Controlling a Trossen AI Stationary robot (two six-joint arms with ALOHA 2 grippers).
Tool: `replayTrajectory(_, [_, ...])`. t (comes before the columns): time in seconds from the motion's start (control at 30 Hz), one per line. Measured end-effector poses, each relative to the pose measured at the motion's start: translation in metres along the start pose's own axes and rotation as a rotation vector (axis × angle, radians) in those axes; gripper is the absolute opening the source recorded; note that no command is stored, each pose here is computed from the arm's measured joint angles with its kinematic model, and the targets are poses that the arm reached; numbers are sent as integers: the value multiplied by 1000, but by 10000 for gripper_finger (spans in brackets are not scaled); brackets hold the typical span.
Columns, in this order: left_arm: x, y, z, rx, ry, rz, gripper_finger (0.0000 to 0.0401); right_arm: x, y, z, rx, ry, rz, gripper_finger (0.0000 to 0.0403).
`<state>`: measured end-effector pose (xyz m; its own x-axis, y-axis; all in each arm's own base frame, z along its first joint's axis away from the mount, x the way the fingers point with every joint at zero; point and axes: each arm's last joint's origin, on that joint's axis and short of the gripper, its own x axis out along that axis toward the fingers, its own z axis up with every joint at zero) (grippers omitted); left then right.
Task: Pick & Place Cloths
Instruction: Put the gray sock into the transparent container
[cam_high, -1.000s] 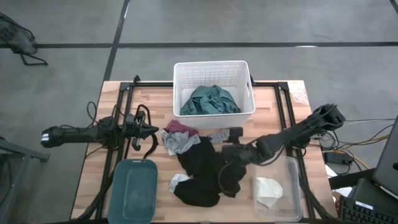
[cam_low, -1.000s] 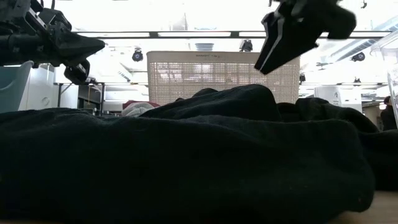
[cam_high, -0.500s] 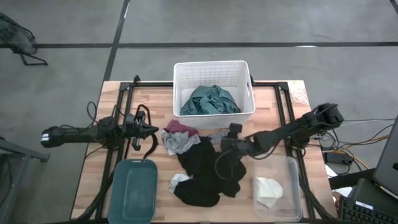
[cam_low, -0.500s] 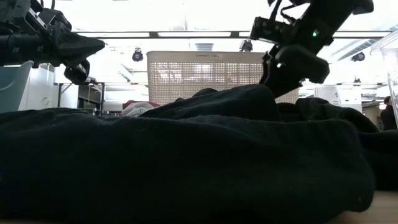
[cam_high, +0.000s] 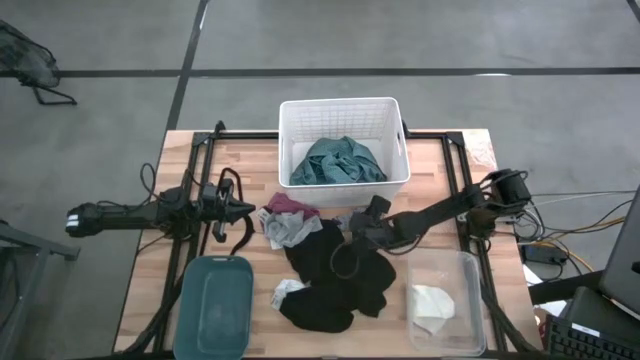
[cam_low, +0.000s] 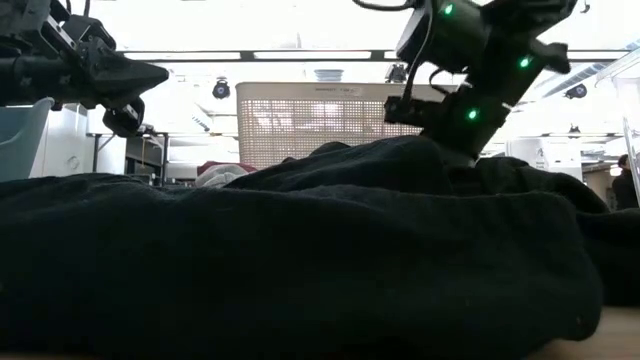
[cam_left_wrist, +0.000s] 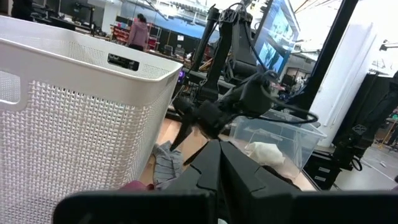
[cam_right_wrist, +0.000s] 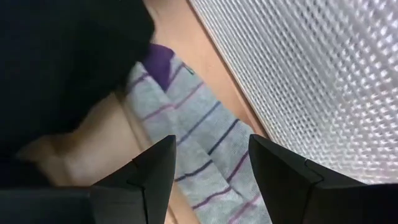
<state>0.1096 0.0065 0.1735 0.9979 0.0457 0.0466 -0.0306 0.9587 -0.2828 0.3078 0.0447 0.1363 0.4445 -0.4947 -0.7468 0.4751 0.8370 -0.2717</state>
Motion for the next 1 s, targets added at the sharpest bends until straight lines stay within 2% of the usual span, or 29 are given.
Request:
replayTrajectory(0.17, [0, 0, 0, 0, 0, 0, 11, 14, -5, -2, 37, 38, -27, 192])
replayTrajectory(0.4, [0, 0, 0, 0, 0, 0, 11, 27, -7, -5, 38, 89, -18, 160])
replayTrajectory(0.57, [0, 0, 0, 0, -1, 0, 11, 30, -5, -6, 30, 102, 8, 115])
replayTrajectory(0.77, [0, 0, 0, 0, -1, 0, 11, 26, -1, -6, -2, 114, 75, 24])
replayTrajectory(1.0, [0, 0, 0, 0, -1, -1, 11, 20, 2, -7, -74, 99, 80, 10])
